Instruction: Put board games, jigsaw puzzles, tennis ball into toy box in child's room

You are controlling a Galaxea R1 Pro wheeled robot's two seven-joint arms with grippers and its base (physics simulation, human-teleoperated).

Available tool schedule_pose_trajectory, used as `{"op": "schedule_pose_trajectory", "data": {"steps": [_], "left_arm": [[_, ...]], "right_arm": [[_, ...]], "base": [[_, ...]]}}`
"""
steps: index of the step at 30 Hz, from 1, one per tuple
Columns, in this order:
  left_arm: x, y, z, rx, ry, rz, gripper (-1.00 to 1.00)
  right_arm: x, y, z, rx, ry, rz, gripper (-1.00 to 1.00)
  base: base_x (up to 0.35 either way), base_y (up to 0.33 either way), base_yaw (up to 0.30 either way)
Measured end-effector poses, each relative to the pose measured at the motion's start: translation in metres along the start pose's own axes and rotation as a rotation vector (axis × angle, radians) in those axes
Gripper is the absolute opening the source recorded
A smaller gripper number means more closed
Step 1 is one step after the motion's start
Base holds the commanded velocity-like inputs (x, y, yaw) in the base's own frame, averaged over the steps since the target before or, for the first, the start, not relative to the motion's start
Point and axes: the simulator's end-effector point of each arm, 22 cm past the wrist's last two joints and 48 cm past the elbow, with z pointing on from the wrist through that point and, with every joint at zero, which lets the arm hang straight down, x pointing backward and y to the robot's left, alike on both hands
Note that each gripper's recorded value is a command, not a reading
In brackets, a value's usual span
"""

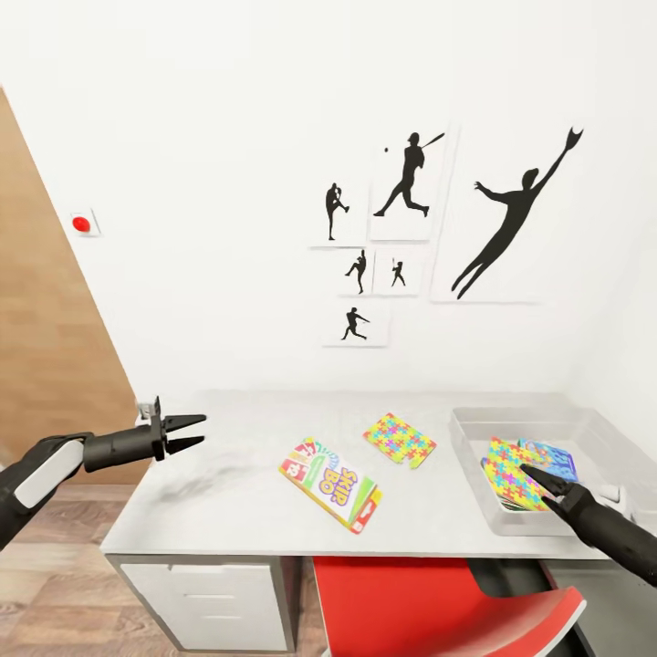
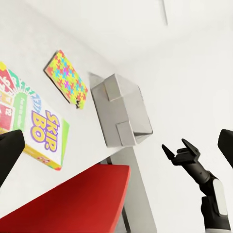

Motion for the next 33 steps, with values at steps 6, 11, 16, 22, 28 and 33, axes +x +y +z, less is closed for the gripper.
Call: {"op": "schedule_pose_trajectory", "data": {"steps": [6, 11, 16, 22, 28, 33], "left_arm": [[-0.002, -0.004, -0.003, 0.016, -0.004, 0.004, 1.00], [-0.002, -0.009, -0.004, 0.040, -0.007, 0.008, 1.00], [-0.004, -0.010, -0.004, 0.047, -0.016, 0.024, 1.00], [-0.004, -0.011, -0.005, 0.048, -0.018, 0.031, 1.00], [-0.005, -0.008, -0.007, 0.042, -0.021, 0.029, 1.00], [-0.006, -0.007, -0.008, 0.040, -0.029, 0.040, 1.00]], "right_arm": [[0.010, 0.005, 0.007, -0.009, 0.023, -0.002, 1.00], [0.011, 0.006, 0.009, -0.007, 0.032, -0.009, 1.00], [0.013, 0.019, 0.017, -0.030, 0.052, -0.025, 1.00], [0.018, 0.028, 0.024, -0.045, 0.074, -0.041, 1.00], [0.033, 0.055, 0.044, -0.086, 0.125, -0.075, 1.00], [0.053, 0.070, 0.075, -0.018, 0.186, -0.149, 1.00]], "base": [[0.000, 0.180, 0.000], [0.000, 0.076, 0.000], [0.000, 0.164, 0.000], [0.000, 0.206, 0.000], [0.000, 0.157, 0.000], [0.000, 0.038, 0.000]]}}
